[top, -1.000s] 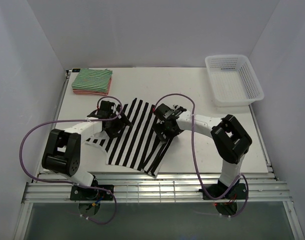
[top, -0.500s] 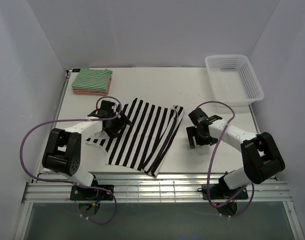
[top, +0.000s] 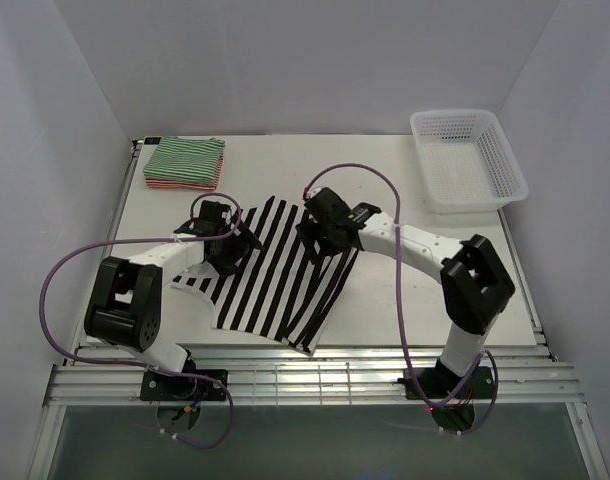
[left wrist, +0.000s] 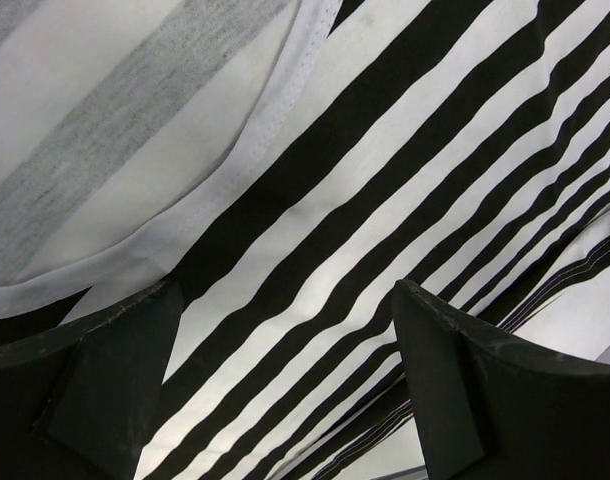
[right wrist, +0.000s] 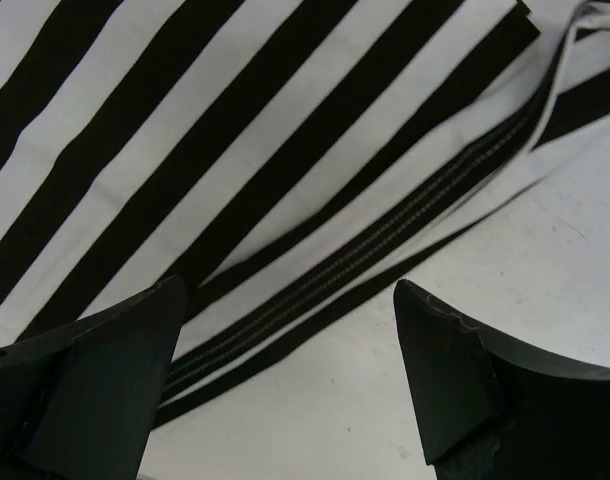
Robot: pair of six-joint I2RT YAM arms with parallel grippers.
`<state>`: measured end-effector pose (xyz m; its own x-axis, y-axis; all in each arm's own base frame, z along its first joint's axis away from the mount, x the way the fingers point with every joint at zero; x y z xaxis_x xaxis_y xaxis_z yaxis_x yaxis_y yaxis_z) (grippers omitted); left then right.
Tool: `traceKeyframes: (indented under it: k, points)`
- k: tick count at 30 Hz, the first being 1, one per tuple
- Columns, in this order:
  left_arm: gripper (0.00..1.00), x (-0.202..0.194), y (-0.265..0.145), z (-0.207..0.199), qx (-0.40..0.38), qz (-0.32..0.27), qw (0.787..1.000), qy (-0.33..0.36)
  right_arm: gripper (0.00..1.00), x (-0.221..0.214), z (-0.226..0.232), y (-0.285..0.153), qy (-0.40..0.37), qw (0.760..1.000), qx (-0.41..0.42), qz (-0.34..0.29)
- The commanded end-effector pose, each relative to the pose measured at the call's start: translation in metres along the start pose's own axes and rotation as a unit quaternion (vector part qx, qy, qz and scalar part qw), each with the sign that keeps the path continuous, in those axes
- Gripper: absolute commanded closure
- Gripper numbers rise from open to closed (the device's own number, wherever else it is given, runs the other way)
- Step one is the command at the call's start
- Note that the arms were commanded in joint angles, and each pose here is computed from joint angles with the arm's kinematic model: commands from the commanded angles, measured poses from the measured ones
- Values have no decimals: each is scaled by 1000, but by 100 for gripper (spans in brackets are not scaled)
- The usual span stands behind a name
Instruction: Fold and stack the tank tops
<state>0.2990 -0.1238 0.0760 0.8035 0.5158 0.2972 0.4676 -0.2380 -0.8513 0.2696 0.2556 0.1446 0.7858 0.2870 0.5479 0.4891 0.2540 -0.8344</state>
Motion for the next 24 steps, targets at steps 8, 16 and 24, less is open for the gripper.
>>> traceKeyframes:
  k: [8,16,24]
  points:
    - [2,-9,11,37,93,-13,995,-19,10,-38,-4,43,-26,992,-98,75]
    - [2,-10,12,50,110,-13,993,-32,10,-102,-61,33,-5,976,-175,130]
    - [2,-7,13,66,126,-10,990,-54,10,-140,-129,-23,107,958,-234,126]
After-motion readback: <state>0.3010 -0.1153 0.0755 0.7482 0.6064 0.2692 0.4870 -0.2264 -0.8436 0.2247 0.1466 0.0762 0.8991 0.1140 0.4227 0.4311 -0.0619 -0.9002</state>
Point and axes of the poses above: each gripper's point midway between its finger pads, its own y axis out along the fingers, its own z axis along the line the jaws close on, x = y × z, the point moved 5 cm from there along -y, back along the fingers, and after that the axes turned 8 degrees about y, right-handed, at the moved point
